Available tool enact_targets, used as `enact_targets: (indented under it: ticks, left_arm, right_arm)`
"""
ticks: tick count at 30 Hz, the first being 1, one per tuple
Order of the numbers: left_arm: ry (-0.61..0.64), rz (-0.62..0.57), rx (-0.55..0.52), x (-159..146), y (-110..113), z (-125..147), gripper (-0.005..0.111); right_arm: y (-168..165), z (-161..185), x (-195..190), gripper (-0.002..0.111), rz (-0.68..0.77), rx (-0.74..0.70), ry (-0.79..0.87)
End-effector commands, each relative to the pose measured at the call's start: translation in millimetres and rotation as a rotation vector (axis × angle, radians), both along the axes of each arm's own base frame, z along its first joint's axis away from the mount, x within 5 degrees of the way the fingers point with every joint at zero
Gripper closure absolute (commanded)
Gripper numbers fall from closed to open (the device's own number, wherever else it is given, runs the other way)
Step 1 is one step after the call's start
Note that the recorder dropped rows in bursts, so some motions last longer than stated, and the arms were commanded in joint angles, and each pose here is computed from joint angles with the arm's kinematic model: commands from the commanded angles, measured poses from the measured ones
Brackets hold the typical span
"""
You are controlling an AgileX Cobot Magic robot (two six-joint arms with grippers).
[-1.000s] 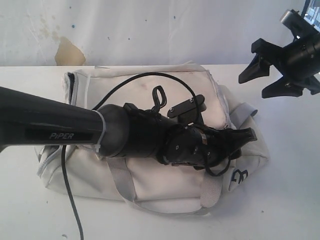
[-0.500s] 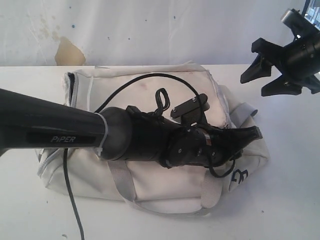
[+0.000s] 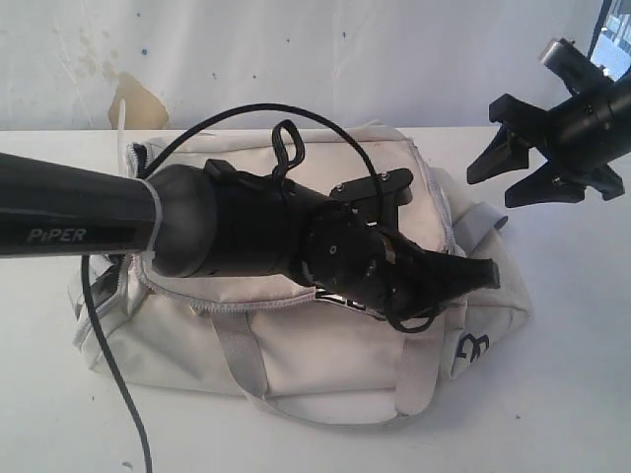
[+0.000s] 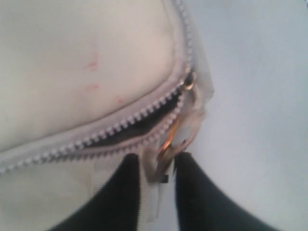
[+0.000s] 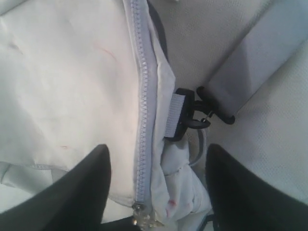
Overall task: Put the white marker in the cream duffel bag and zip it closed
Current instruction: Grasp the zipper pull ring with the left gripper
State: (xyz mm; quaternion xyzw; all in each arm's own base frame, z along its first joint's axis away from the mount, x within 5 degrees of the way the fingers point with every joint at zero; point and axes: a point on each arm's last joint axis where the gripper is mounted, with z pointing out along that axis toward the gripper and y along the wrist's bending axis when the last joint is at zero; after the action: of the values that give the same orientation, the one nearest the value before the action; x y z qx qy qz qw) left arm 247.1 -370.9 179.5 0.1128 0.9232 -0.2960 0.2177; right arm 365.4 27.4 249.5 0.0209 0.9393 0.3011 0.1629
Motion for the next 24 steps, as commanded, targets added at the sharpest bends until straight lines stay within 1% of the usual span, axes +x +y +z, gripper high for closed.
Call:
enact_targets:
  ticks: [1,7,10,11,13,16,18,21,22,24]
  left_arm:
    - [0.009,-0.071,0.088,-3.5,6.7,1.0,0.107]
    - [-0.004,-0.069,0.075,-2.6,5.7,2.0,0.107]
    - [0.013,-0.046,0.047,-2.5,4.5,2.9,0.106]
    - [0.012,-0.041,0.038,-2.2,4.0,3.4,0.104]
    - [-0.01,-0.041,0.02,-1.5,2.2,5.1,0.094]
    - [-0.045,-0.025,-0.025,1.0,-0.7,8.6,0.07]
    - [-0.033,0.006,-0.065,2.0,-2.3,10.5,0.052]
    - [-0.007,0.031,-0.088,1.8,-3.1,10.3,0.03]
    - [-0.006,0.031,-0.087,1.9,-3.2,9.6,0.026]
    - [-0.007,0.034,-0.084,3.0,-4.3,4.5,0.024]
  right_arm:
    - [4.1,-7.3,3.8,0.054,0.013,0.061,0.017]
    - [23.2,-27.9,7.6,0.053,0.08,0.073,0.066]
    - [26.3,-31.3,6.7,0.045,0.118,0.047,0.064]
    - [26.4,-31.2,6.5,0.043,0.121,0.048,0.064]
    - [26.8,-29.8,5.6,0.04,0.129,0.052,0.069]
    - [27.0,-29.3,5.0,0.04,0.132,0.054,0.071]
    - [27.1,-29.4,4.7,0.04,0.135,0.055,0.074]
    - [27.3,-29.4,4.4,0.04,0.137,0.057,0.076]
    - [27.3,-28.7,4.2,0.04,0.137,0.056,0.074]
    - [27.3,-28.4,4.1,0.04,0.138,0.056,0.074]
